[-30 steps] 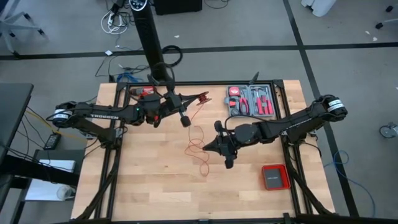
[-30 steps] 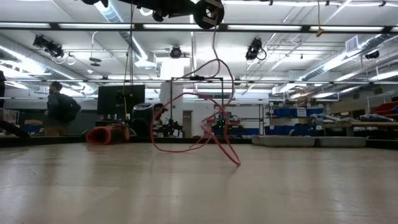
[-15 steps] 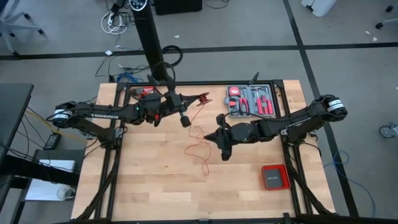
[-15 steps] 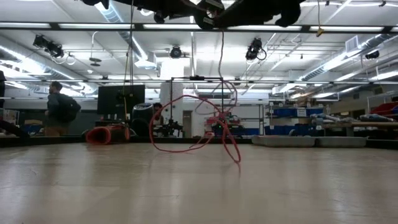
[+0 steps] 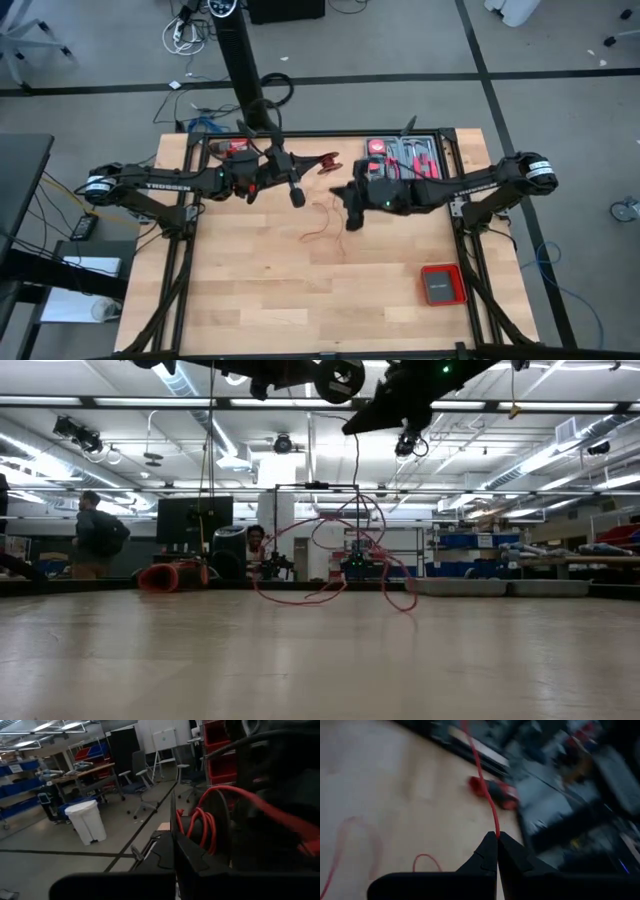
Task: Coil cords
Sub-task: Coil the red wire on the black spool
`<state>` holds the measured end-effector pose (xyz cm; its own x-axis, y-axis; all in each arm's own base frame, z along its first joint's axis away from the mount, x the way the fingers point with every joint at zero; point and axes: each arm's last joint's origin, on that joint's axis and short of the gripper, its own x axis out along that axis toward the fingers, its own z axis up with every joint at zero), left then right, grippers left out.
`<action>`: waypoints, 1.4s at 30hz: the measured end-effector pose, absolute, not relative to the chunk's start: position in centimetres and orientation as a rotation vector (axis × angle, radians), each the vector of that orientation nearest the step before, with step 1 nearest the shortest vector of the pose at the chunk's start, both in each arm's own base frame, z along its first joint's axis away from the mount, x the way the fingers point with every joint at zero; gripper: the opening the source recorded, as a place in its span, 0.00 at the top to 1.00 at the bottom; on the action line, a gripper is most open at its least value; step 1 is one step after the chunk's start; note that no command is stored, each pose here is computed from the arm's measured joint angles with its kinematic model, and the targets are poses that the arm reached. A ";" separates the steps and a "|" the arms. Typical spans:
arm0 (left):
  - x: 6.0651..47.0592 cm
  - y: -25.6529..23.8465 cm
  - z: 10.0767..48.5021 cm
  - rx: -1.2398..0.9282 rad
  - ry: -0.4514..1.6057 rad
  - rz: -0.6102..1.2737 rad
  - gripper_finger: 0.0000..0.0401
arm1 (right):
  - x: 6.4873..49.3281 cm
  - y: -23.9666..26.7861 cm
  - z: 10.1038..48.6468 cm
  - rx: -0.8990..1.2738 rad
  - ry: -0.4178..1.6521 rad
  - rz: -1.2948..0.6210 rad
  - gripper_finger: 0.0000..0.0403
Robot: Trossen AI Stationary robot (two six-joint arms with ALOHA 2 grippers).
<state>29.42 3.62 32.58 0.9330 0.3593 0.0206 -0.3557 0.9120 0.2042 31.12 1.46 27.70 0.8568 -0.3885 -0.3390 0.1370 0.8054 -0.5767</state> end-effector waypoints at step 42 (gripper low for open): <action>29.2 -0.8 32.1 0.153 0.076 0.518 1.00 | 26.3 -0.3 28.3 -0.463 0.666 -0.848 1.00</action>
<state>29.18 -0.79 32.06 0.8662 0.4986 -0.0336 -0.4872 0.8575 0.1650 26.27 -0.34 28.29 0.4825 -0.8035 -0.3485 0.5288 0.5845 -0.6154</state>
